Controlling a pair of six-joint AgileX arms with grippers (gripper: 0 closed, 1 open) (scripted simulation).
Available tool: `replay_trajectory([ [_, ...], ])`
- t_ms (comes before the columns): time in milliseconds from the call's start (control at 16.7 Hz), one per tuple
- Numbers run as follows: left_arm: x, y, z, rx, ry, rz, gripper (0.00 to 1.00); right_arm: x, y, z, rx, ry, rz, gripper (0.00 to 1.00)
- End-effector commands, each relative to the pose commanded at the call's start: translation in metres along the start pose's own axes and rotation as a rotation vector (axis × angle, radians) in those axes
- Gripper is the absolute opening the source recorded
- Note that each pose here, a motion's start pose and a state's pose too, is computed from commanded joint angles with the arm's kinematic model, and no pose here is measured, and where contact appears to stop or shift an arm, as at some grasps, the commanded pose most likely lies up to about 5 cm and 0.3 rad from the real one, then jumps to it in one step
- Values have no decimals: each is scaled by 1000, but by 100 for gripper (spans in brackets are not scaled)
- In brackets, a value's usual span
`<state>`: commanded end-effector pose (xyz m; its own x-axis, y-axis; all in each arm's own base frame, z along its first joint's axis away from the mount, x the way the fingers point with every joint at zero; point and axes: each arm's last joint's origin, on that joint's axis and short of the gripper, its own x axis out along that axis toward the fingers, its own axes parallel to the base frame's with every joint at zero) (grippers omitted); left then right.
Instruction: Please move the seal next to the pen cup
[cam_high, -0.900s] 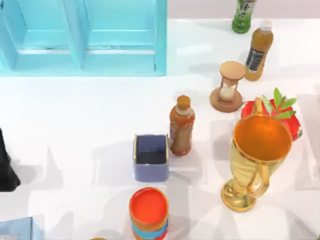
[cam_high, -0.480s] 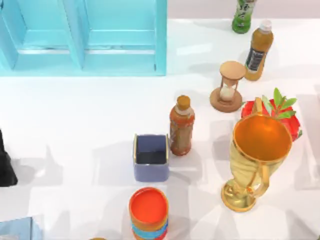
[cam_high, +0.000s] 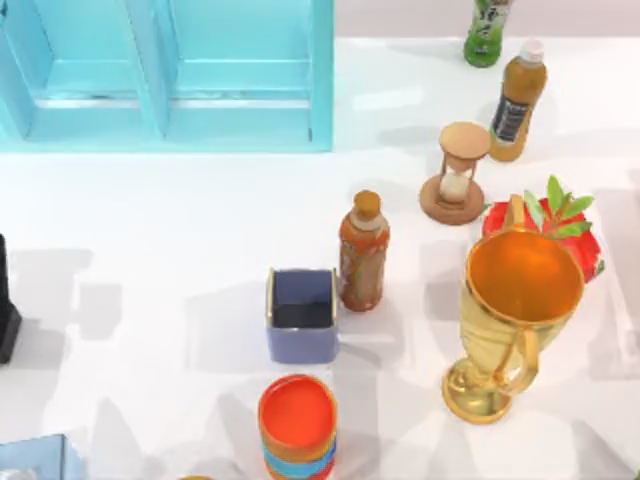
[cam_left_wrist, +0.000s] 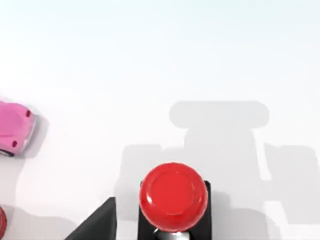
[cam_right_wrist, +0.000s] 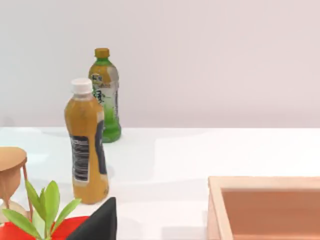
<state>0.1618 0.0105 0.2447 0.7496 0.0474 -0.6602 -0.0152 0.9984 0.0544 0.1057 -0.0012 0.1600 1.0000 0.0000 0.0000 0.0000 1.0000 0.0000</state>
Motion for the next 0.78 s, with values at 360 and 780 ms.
replay_trajectory([
  [360, 40, 16, 64, 12, 436, -17, 100, 0, 0, 0, 0, 0, 0, 100],
  [780, 98, 31, 96, 11, 789, -58, 100, 0, 0, 0, 0, 0, 0, 100],
])
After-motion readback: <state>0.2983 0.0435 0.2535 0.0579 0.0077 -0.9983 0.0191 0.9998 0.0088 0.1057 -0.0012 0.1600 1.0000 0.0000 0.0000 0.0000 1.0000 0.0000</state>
